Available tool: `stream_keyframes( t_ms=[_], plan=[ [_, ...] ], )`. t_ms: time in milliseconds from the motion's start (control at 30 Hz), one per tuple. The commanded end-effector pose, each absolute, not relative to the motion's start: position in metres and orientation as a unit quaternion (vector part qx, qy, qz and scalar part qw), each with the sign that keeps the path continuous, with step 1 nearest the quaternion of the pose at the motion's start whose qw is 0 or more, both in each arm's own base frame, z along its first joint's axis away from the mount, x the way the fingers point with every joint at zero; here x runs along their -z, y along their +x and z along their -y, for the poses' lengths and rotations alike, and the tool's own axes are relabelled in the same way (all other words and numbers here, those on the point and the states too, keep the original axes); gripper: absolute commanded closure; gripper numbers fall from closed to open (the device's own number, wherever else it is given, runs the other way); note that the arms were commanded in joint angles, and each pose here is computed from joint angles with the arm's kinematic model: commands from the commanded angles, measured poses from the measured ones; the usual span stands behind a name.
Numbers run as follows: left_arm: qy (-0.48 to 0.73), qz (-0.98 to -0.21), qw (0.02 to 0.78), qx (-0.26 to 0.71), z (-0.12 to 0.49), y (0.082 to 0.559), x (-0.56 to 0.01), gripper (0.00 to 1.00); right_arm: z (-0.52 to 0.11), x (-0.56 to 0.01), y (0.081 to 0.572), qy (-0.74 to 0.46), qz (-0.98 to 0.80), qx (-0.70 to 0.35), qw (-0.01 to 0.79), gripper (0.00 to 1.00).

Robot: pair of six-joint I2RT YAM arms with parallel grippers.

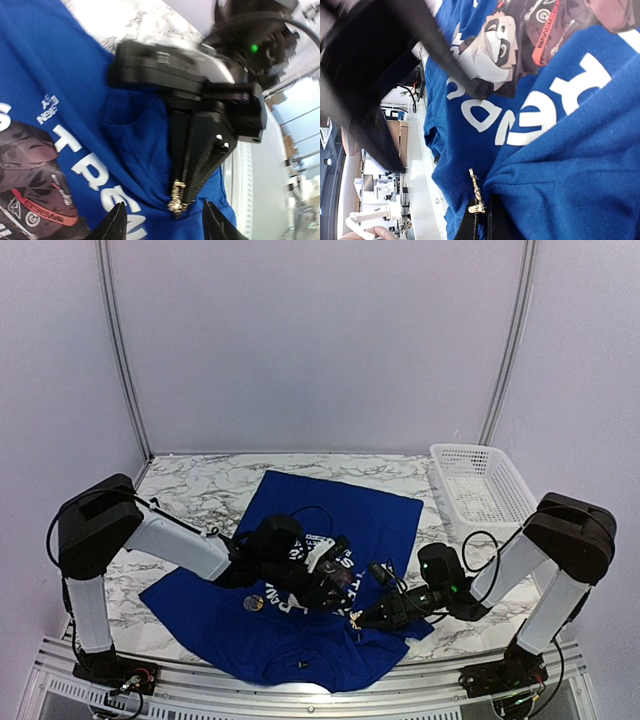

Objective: Pin the brooch onto the clothing
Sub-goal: Position the brooch on the flattened clothing.

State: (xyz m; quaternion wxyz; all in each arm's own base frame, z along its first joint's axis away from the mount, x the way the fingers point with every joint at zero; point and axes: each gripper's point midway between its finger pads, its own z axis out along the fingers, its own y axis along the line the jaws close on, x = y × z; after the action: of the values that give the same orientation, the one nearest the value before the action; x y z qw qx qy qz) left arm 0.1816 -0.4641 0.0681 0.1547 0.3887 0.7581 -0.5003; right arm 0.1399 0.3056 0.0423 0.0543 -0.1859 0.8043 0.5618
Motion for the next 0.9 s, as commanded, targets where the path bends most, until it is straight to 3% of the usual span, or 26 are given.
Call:
stream_keyframes(
  t_ms=[0,33,167,200,467,867],
  plan=[
    [0.437,-0.743,0.238,0.448,0.469,0.164,-0.074,0.45,-0.311,-0.054,0.142,-0.191,-0.794,-0.576,0.044,1.0],
    [0.436,-0.747,0.238,0.442,0.469,0.161,-0.069,0.42,-0.312,-0.056,0.142,-0.192,-0.792,-0.577,0.044,1.0],
    [0.428,-0.759,0.22,0.438,0.466,0.157,-0.051,0.04,-0.313,-0.061,0.142,-0.197,-0.789,-0.58,0.046,1.0],
    [0.43,-0.756,0.222,0.44,0.465,0.156,-0.051,0.01,-0.313,-0.061,0.143,-0.195,-0.79,-0.579,0.048,1.0],
    [0.469,-0.724,0.242,0.444,0.453,0.145,-0.055,0.02,-0.317,-0.065,0.155,-0.178,-0.788,-0.585,0.075,1.0],
    [0.454,-0.704,0.199,0.509,0.471,0.133,-0.058,0.29,-0.319,-0.068,0.153,-0.189,-0.781,-0.591,0.072,1.0]
  ],
)
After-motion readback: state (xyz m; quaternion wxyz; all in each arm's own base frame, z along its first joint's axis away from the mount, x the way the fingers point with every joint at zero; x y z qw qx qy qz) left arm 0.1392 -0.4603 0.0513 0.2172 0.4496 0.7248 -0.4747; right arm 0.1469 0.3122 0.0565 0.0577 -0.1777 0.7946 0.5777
